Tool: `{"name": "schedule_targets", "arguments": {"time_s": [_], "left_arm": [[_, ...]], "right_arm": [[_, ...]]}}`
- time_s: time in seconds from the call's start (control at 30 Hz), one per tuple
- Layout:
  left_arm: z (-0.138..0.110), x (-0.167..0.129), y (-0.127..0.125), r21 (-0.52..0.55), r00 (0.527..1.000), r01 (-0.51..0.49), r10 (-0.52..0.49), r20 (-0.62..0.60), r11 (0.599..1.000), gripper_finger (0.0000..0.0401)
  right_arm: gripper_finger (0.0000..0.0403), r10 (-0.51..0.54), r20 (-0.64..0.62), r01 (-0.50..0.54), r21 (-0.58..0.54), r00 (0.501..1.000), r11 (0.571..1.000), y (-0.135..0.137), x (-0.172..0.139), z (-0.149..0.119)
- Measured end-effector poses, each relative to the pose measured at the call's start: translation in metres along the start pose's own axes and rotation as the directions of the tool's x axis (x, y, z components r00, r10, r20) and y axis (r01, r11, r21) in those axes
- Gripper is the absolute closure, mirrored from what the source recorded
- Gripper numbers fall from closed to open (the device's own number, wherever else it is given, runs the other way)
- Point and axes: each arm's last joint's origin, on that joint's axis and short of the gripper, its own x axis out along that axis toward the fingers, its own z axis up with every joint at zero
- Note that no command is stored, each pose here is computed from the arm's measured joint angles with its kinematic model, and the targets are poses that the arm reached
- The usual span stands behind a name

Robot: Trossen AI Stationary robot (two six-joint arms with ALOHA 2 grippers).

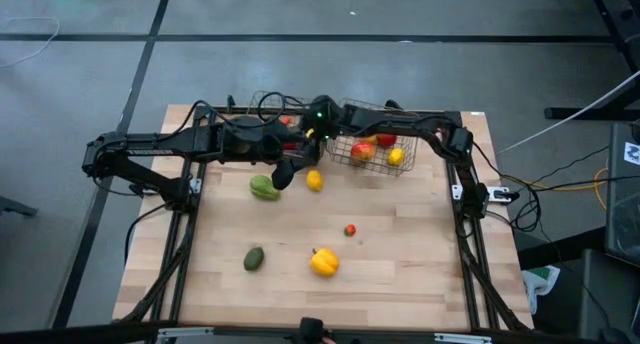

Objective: Sort produce into baskets
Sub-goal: Put the green lemon into the right golden wire basket

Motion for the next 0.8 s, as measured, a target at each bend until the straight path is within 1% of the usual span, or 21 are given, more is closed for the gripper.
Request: {"name": "schedule_targets", "arguments": {"time_s": [0.17, 0.23, 0.33, 0.43, 0.5, 0.63, 0.8], "left_arm": [[-0.004, 0.0, 0.001, 0.007, 0.999, -0.009, 0.009, -0.039, 1.0, 0.0054], [-0.005, 0.0, 0.001, 0.01, 0.998, -0.011, 0.012, -0.055, 1.0, 0.0054], [-0.008, -0.001, -0.001, 0.0, 0.997, -0.009, 0.009, -0.076, 1.0, 0.0054], [-0.011, -0.002, -0.006, -0.01, 0.995, 0.004, -0.005, -0.102, 1.0, 0.0054], [-0.015, -0.003, -0.01, -0.023, 0.991, 0.012, -0.015, -0.131, 1.0, 0.0054], [-0.027, -0.007, -0.02, -0.085, 0.974, 0.011, -0.03, -0.225, 0.996, 0.0054], [-0.045, -0.016, -0.033, -0.171, 0.928, -0.03, -0.036, -0.37, 0.985, 0.0054]], "right_arm": [[0.0122, 0.019, -0.108, -0.032, -0.121, 0.994, 0.992, 0.0, -0.028, 0.03], [0.0122, 0.023, -0.136, -0.042, -0.132, 0.99, 0.99, 0.0, -0.04, 0.041], [0.0123, -0.01, -0.138, -0.011, -0.154, 0.99, 0.988, -0.001, -0.057, 0.057], [0.0123, -0.058, -0.163, 0.027, -0.187, 0.985, 0.982, -0.001, -0.072, 0.068], [0.0123, -0.086, -0.178, 0.047, -0.21, 0.98, 0.977, -0.002, -0.08, 0.072], [0.0123, -0.108, -0.258, 0.051, -0.216, 0.96, 0.975, -0.001, -0.091, 0.071], [0.0123, -0.106, -0.341, 0.028, -0.226, 0.934, 0.974, 0.002, -0.106, 0.066]]}}
